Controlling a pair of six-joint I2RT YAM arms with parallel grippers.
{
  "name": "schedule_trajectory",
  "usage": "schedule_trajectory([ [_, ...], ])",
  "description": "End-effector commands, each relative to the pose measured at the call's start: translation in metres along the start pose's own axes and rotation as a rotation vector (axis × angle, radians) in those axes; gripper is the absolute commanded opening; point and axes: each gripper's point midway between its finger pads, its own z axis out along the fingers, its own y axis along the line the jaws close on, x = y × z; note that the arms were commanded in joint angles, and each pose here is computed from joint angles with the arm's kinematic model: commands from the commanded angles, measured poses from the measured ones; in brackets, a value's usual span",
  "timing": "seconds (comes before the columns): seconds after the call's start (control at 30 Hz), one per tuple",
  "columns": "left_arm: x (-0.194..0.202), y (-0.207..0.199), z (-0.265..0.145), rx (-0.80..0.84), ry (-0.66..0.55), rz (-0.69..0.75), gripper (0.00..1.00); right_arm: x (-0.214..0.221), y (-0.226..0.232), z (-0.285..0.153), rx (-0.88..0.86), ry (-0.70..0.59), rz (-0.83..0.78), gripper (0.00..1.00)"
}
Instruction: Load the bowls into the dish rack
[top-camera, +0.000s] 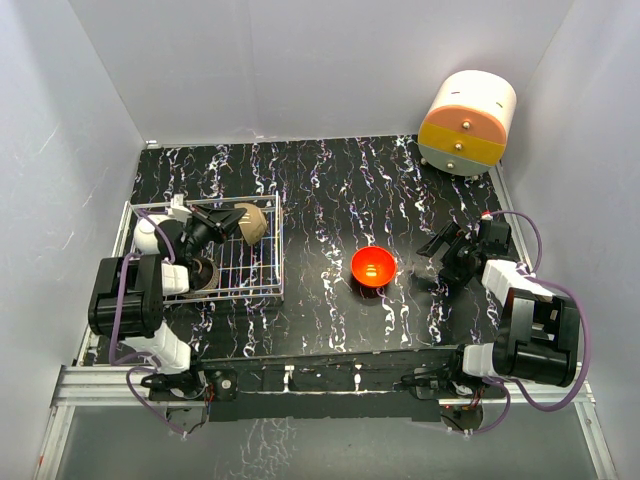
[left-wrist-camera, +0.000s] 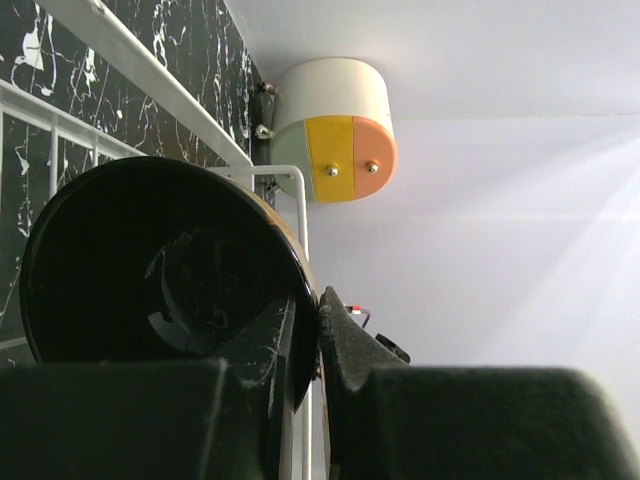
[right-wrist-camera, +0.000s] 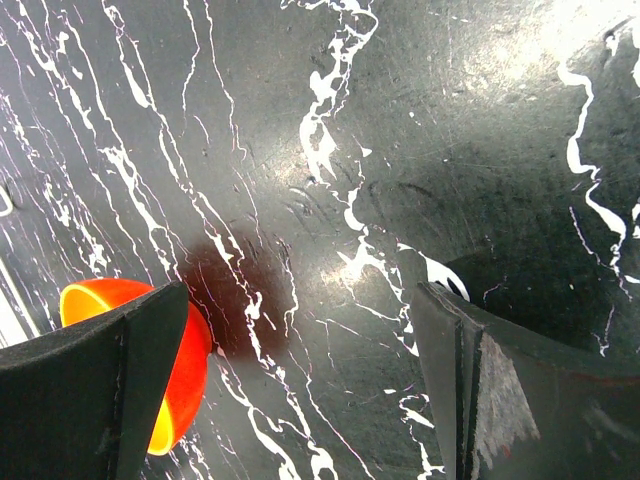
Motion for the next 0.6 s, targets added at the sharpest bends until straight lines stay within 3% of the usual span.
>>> schedule_trajectory([
  [0.0,-0.006,0.01,-0.007,-0.048,-0.006,0.033,0.0,-0.011,0.0,0.003,-0.004,-0.038,-0.024,0.98],
  [0.27,-0.019,0.044,-0.026,-0.225,-0.033,0.043,0.0,-0.01,0.0,0.003,-0.008,-0.035,-0.022,0.98],
  [0.57,-0.026,0.06,-0.037,-0.281,-0.039,0.034,0.16,-0.009,0.0,0.003,-0.008,-0.033,-0.023,0.98],
])
